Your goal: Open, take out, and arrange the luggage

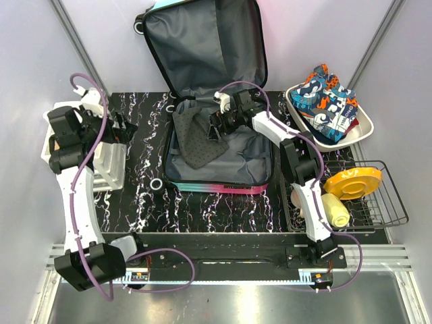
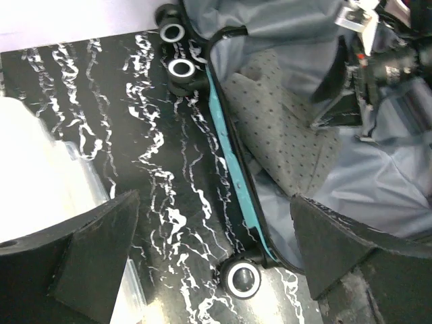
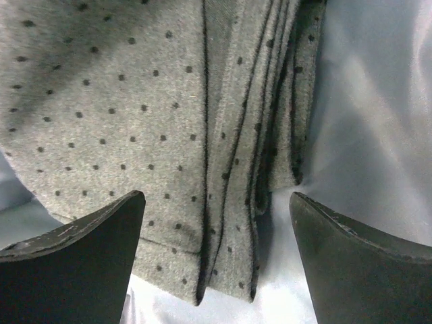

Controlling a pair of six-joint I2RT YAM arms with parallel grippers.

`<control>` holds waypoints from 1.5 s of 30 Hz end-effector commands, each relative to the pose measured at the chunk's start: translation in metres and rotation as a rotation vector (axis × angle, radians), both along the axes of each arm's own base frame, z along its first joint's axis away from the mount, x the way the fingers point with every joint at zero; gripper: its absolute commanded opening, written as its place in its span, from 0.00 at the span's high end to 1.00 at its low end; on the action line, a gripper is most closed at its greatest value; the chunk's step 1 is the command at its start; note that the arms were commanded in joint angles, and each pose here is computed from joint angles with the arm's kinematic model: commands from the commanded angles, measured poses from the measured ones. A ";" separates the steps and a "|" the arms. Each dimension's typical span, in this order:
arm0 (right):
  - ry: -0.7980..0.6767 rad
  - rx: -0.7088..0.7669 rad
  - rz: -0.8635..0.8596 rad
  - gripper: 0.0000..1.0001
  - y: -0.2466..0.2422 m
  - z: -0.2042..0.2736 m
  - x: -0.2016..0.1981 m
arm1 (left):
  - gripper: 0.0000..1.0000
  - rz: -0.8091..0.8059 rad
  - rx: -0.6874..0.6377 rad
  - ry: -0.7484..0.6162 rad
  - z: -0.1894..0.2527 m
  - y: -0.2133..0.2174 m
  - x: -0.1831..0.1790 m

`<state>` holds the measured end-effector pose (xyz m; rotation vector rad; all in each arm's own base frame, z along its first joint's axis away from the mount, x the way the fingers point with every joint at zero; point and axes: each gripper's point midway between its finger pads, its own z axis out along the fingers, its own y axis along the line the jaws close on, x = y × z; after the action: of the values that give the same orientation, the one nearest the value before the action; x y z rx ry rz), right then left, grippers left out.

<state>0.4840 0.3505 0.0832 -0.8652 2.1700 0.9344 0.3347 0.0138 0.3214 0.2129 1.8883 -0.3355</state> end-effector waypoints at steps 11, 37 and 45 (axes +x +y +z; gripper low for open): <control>0.234 0.058 0.105 0.40 0.006 -0.015 -0.045 | 0.03 -0.227 0.115 0.044 -0.036 -0.055 0.003; 0.083 0.119 -0.044 1.00 -0.028 0.048 0.007 | 0.07 -0.475 0.126 0.175 -0.113 -0.150 0.051; 0.125 -0.091 -0.056 1.00 -0.047 -0.016 0.026 | 0.07 -0.332 0.135 0.219 -0.124 -0.136 0.070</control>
<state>0.5067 0.3258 0.0982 -0.7665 2.2375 1.0352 0.3783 -0.1270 0.1796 0.6865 2.1387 -0.5433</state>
